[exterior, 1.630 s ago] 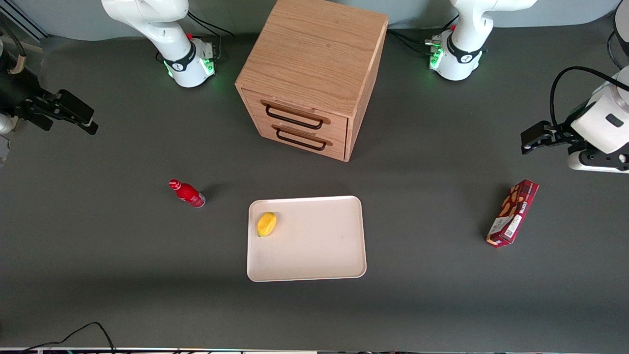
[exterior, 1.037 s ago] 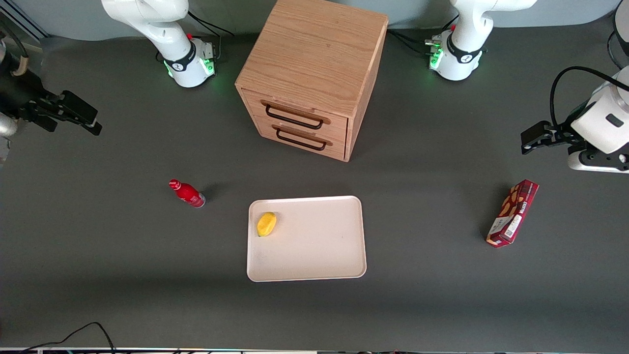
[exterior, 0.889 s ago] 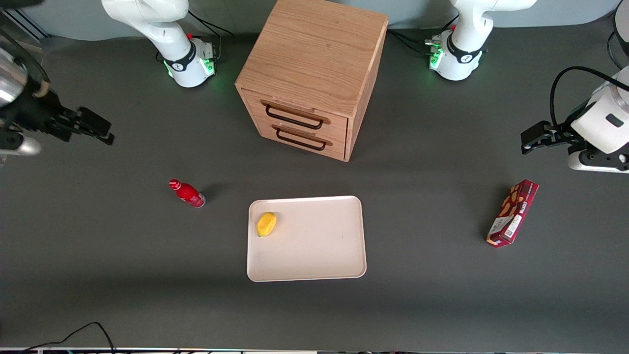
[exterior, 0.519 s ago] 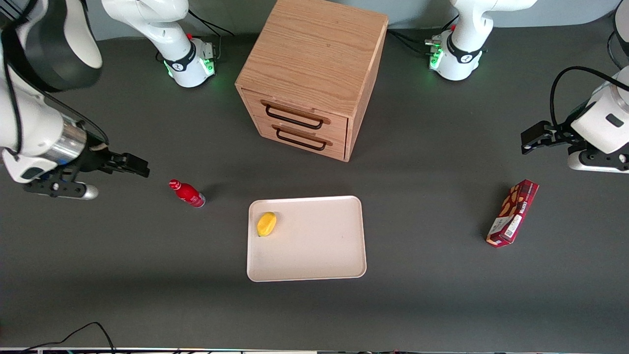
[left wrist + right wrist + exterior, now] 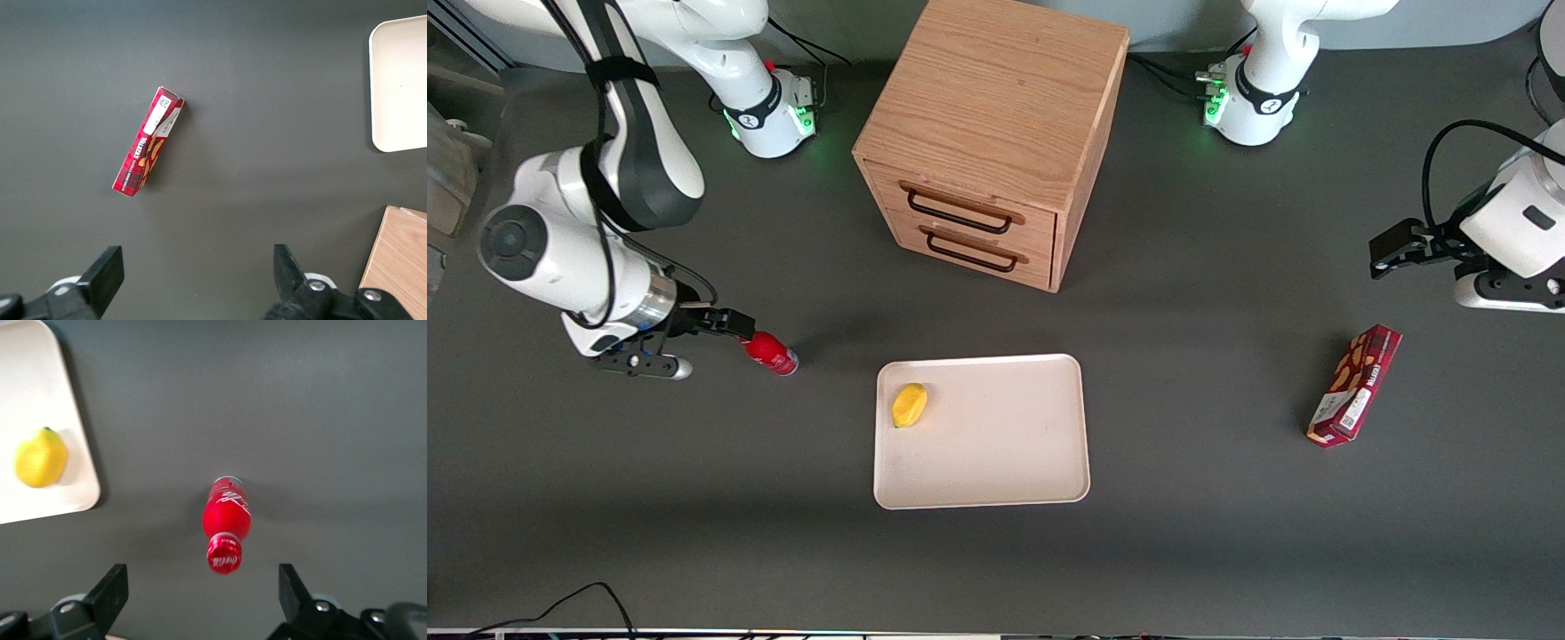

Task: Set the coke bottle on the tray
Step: 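Lower the right gripper around the bottle cap and close it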

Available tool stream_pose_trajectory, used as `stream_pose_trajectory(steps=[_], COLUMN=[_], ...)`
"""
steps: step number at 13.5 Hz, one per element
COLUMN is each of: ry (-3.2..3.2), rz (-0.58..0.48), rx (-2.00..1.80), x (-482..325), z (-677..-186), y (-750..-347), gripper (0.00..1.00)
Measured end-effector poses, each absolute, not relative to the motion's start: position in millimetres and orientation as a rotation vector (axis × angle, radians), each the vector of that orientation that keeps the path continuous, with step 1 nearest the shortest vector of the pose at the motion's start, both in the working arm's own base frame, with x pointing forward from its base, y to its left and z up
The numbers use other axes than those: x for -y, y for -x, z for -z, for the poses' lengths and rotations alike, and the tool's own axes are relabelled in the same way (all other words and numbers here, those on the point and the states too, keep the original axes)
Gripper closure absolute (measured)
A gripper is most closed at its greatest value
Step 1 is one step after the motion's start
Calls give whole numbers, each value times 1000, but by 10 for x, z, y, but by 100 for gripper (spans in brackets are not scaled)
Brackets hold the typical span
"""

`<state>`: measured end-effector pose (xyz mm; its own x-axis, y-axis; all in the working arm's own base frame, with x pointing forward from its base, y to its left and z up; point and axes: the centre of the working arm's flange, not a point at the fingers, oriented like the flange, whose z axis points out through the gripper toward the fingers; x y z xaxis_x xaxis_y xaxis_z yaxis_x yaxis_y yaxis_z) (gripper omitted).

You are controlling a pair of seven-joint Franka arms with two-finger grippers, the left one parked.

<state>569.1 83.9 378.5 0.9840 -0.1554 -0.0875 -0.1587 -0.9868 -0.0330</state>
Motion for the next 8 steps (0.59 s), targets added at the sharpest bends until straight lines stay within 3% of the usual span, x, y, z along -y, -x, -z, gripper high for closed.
stream_pose_trajectory(steps=[5,6,7,8], ry=[3088,3088,3088,3088], rz=[-147,-152,-155,-156], rx=[-250,-250,-249,-248], x=[-825,-825,-827,-831], z=[-3253,-3234,-3224,-3222], y=[-5531,-5528,-5528,-5527], gripper=[0,8,8,16])
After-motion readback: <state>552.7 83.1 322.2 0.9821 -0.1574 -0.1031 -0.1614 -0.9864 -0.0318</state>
